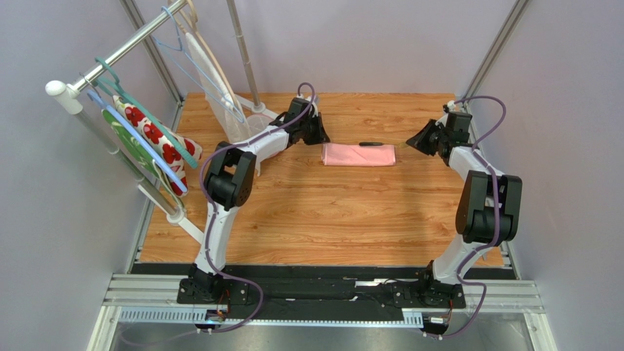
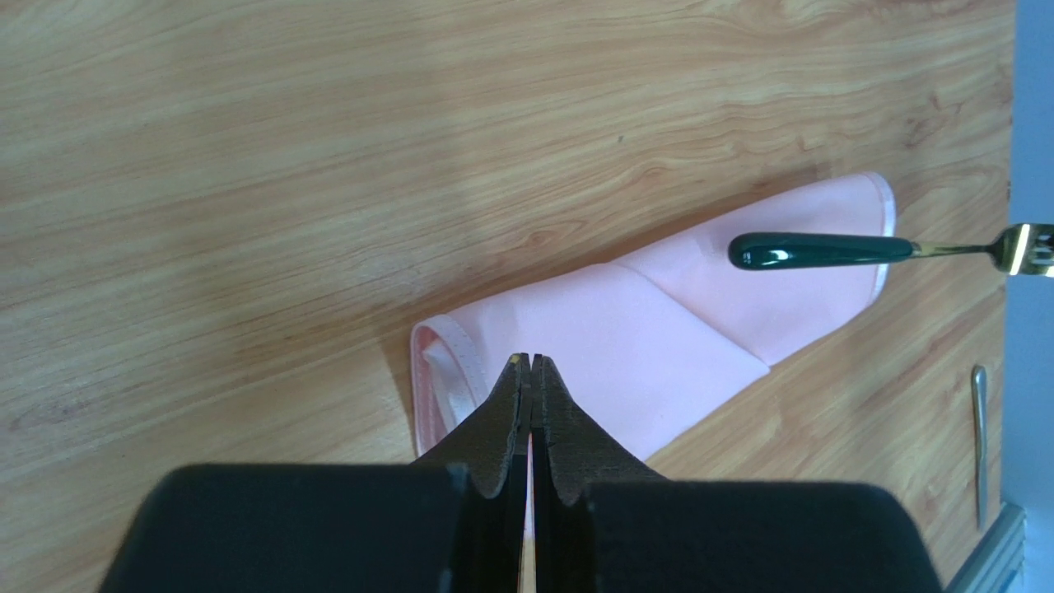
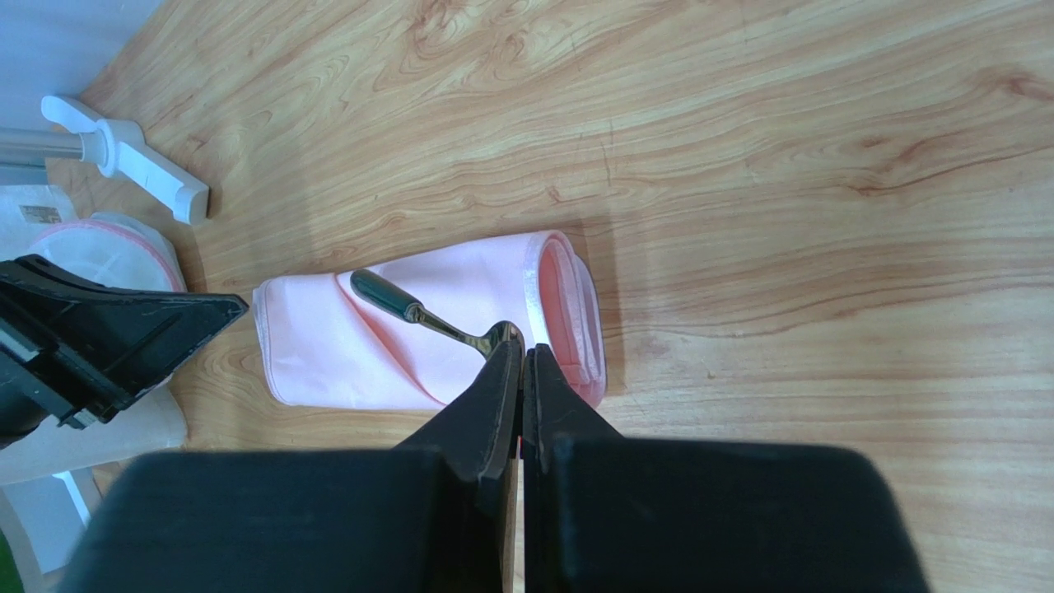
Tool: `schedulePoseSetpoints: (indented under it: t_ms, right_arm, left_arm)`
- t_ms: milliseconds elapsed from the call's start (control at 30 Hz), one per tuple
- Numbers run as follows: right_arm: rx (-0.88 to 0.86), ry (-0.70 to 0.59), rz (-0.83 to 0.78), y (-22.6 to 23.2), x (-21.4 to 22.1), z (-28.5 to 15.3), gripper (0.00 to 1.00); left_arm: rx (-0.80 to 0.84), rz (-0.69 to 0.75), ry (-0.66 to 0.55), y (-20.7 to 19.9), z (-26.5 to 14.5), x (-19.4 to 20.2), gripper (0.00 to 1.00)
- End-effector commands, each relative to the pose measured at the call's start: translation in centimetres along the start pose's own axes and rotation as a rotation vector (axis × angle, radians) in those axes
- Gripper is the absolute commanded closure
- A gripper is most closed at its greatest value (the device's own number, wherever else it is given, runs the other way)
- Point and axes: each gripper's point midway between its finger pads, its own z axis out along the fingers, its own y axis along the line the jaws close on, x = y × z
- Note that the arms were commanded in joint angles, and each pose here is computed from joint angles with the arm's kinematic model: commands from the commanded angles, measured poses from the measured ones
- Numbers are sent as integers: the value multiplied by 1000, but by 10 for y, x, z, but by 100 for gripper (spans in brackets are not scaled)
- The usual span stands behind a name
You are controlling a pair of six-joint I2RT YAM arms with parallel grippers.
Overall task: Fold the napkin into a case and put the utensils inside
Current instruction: Insert the fork into the folded napkin.
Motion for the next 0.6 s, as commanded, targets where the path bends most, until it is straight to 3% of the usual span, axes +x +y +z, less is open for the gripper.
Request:
schedulePoseSetpoints:
  t_ms: [0,567]
  right_arm:
    - [-67,-44,-52,24,-19,6,100]
    - [-84,42,-107,10,-3,0,100]
  left_arm:
    - [16,-12,-15,-4,2,-11,100]
    - [13,-26,28,8,12,2,100]
